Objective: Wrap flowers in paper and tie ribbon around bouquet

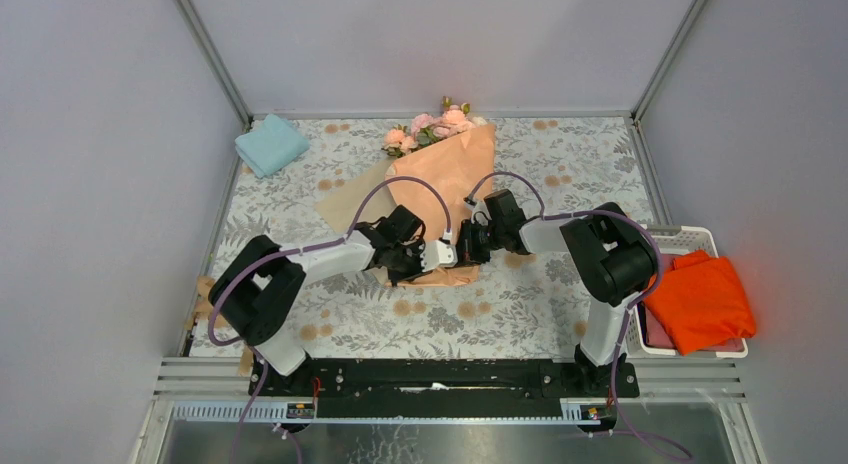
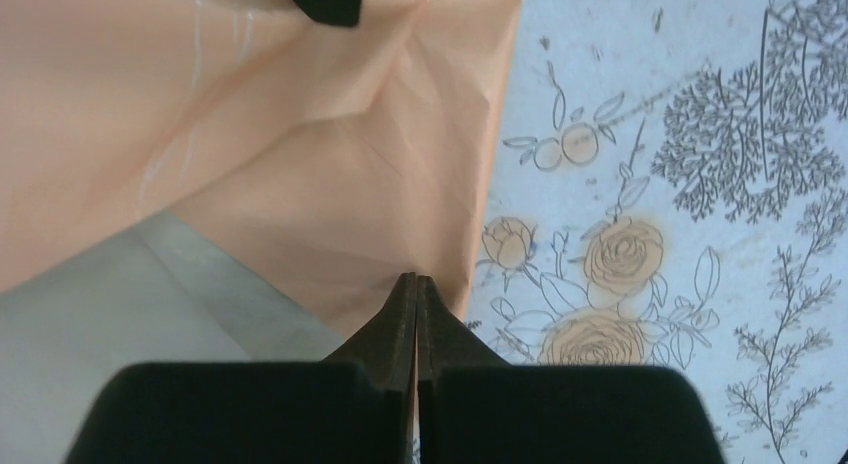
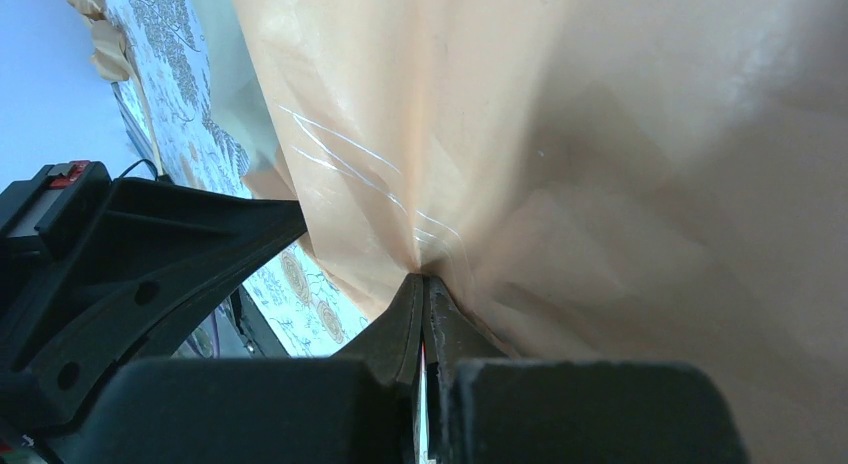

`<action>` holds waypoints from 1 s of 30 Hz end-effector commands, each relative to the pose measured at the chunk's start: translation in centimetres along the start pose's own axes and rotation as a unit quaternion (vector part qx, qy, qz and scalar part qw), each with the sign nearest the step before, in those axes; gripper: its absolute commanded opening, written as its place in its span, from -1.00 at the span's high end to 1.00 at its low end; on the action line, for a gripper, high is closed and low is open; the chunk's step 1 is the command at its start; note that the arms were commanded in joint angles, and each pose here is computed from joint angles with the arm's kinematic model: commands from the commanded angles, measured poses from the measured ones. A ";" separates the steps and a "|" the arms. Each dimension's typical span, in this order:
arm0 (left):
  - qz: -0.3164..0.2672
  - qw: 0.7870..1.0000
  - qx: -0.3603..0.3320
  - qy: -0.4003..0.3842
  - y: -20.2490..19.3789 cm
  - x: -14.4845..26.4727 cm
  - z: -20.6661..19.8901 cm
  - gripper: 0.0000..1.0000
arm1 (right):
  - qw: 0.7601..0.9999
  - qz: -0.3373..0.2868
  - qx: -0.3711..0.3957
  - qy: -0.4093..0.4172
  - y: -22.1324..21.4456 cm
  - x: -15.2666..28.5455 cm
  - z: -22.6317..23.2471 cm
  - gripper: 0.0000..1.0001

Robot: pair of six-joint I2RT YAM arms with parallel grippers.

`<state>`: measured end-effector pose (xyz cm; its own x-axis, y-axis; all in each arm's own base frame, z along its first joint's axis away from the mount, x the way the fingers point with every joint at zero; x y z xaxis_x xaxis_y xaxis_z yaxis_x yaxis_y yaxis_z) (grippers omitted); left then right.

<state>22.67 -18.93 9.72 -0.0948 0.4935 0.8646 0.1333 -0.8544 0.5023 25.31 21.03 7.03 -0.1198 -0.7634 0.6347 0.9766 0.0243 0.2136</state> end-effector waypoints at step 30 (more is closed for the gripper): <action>-0.114 0.854 0.506 0.048 -8.7 13.0 5.8 -0.22 | 0.991 0.045 -0.008 -0.124 -2.3 -0.7 -3.7 1.00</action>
<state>24.82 -5.23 13.77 -0.2288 0.3984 0.8882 0.7411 -0.5204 0.4243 25.48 21.07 7.12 -0.1077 -0.7533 0.6488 0.9768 0.0413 0.2100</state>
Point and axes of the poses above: each gripper's point midway between its finger pads, its own x axis back along the fingers, its own z axis along the line the jaws close on, y = z × x, the point moved 10 cm from there along x, back along the fingers, and after that the axes turned 1 degree about -x, right-handed, at the moved point
